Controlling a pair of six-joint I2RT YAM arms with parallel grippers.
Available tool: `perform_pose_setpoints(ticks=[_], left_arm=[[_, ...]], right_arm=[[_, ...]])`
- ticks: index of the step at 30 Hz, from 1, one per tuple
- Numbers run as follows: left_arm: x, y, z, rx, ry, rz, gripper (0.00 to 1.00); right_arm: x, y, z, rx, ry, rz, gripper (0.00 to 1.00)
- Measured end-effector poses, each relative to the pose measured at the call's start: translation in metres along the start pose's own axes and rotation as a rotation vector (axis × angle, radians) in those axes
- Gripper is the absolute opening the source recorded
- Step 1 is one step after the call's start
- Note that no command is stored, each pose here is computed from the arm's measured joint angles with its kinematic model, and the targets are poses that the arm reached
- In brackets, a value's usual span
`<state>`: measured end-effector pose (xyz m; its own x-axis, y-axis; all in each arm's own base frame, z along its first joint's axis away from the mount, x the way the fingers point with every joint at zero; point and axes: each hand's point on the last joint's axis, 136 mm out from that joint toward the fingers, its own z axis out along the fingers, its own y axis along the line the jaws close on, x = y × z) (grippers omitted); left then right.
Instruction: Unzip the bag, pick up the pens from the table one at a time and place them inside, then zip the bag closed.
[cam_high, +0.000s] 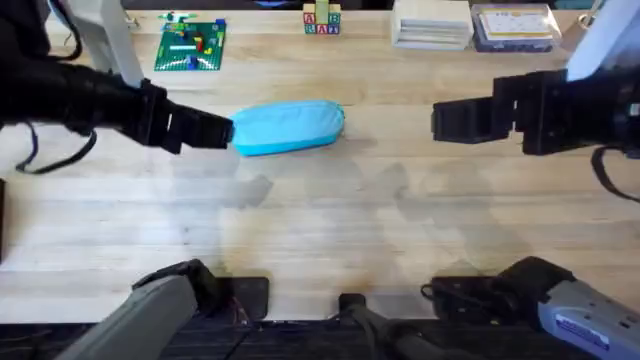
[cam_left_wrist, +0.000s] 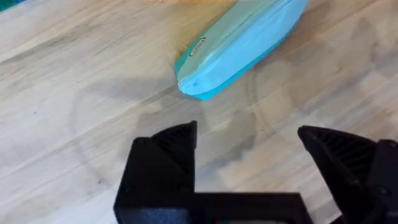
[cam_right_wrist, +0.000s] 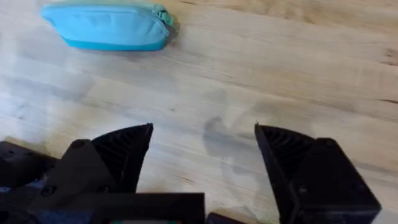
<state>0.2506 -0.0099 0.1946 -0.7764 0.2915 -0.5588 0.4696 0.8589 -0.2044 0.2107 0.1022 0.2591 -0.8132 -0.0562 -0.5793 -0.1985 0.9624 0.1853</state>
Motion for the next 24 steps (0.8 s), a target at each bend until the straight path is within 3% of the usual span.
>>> perform_pose_setpoints(ticks=[11, 24], left_arm=[[0.004, -0.021, -0.040, -0.154, -0.107, -0.088, 0.998], [0.022, -0.032, -0.050, -0.187, -0.088, -0.196, 0.998]], right_arm=[[0.010, -0.003, 0.000, 0.011, 0.041, -0.065, 0.998], [0.015, -0.005, 0.000, 0.015, 0.062, -0.138, 0.998]])
